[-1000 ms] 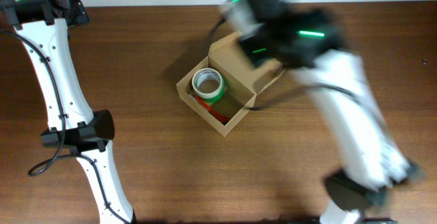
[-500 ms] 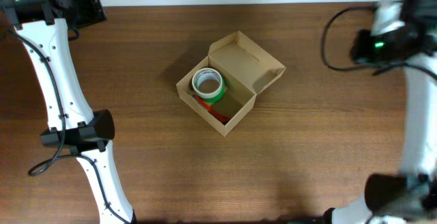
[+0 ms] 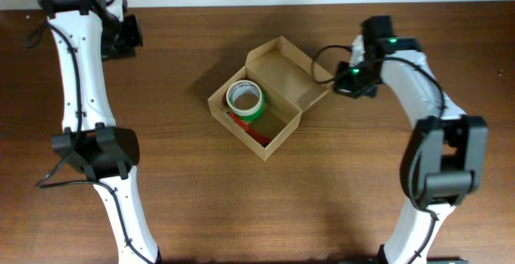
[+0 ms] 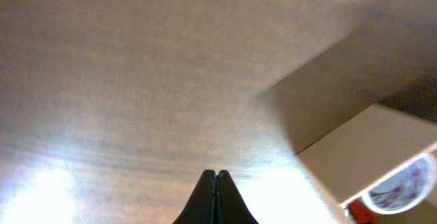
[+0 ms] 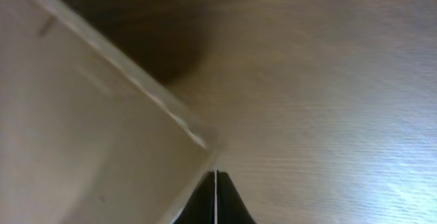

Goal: Pack container

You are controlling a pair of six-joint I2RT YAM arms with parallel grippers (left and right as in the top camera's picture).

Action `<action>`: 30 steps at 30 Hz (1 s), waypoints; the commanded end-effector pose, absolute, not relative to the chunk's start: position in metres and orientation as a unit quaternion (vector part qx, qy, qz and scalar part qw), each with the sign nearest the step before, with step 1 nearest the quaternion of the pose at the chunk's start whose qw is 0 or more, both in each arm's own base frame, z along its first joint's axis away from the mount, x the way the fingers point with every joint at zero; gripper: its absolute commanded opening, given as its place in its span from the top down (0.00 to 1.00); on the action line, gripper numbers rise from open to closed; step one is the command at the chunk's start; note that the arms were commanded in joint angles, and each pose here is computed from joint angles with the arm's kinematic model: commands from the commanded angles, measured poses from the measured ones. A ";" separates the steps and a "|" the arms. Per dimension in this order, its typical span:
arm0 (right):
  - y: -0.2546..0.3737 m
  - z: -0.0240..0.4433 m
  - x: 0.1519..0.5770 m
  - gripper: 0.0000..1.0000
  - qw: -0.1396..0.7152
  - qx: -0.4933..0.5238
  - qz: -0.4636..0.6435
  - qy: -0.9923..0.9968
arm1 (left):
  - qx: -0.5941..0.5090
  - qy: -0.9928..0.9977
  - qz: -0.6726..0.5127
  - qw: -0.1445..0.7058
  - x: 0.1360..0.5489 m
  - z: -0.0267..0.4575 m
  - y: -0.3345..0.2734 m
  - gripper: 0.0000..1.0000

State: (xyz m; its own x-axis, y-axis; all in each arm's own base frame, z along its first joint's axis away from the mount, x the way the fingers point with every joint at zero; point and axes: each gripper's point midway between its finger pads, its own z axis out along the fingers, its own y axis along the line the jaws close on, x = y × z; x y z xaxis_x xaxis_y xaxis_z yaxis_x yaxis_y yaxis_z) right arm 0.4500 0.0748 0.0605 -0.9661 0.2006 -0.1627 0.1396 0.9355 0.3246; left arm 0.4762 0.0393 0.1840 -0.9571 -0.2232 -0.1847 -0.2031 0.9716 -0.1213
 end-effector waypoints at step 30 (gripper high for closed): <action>0.130 0.083 0.499 0.96 0.182 0.043 0.300 0.936 | -0.014 0.943 -0.326 0.063 0.523 0.098 -0.117 0.98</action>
State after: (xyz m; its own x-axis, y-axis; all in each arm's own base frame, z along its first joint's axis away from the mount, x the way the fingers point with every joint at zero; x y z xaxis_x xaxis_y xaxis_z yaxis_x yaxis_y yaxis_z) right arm 0.4984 0.1319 0.0848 -0.9301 0.2003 -0.3080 -0.0192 0.8107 0.5851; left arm 0.5260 -0.1093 0.1299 -0.9736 -0.0423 -0.2243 0.0682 0.8839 -0.4628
